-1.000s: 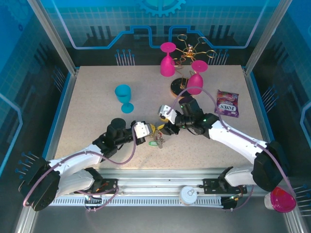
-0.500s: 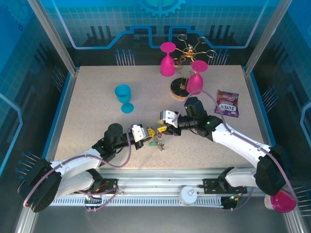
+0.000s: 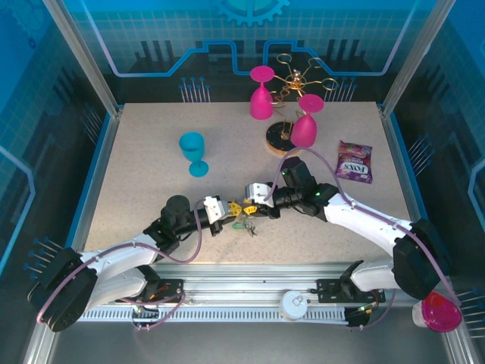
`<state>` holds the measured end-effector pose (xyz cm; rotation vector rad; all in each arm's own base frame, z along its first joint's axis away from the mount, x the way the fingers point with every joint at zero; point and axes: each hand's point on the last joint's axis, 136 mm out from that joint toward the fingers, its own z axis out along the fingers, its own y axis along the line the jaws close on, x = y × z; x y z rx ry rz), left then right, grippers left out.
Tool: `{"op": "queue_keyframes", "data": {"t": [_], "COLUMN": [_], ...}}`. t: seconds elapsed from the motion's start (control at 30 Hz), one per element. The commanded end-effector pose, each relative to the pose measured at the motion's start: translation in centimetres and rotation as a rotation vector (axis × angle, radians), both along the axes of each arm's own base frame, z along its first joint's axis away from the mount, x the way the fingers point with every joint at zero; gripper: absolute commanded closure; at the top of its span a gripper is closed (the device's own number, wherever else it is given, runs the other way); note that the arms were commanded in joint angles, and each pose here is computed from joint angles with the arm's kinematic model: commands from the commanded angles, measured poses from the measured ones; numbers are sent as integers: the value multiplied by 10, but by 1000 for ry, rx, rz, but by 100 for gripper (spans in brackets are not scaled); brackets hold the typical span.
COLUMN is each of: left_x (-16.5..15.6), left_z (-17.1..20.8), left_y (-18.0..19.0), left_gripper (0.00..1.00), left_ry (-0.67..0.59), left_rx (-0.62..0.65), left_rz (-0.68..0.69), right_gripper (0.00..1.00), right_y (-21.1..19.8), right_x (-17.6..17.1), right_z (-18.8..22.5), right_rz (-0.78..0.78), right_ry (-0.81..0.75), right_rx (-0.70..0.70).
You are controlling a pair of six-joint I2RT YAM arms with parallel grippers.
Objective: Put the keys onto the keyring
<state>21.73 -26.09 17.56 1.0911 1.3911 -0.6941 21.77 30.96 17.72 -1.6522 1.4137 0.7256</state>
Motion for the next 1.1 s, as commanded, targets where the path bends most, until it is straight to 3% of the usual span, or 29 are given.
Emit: {"op": "queue_keyframes", "data": {"t": [0.0, 0.27, 0.33, 0.37, 0.4, 0.6, 0.8, 0.97, 1.07], "left_x": [-7, -7, -6, -5, -2, 13, 21, 22, 21], "left_z": [14, 16, 16, 15, 14, 3, -2, -6, -4], "left_y": [-4, -7, -7, -7, -6, 1, 6, 10, 11], "left_gripper": [100, 100, 100, 100, 100, 90, 90, 89, 95], "left_ry": [-34, -34, -34, -32, -28, 18, 42, 62, 58], "left_rx": [-58, -65, -63, -61, -56, 71, 202, 291, 310], "left_rz": [-47, -64, -62, -56, -39, 46, 76, 75, 67], "right_gripper": [79, 84, 91, 99, 100, 100, 100, 100, 100], "right_y": [5, 8, 10, 9, 9, 1, 3, 9, 17], "right_x": [-5, -7, -10, -11, -11, -7, -7, -7, -9], "right_z": [-4, -2, 2, 2, 3, 1, -2, 10, 21], "right_rz": [31, 48, 62, 65, 63, 5, 10, 14, 22], "right_ry": [-7, -6, -4, -4, -5, 8, -28, -47, -35], "right_rx": [0, 20, 40, 43, 45, -36, -189, -221, -198]}}
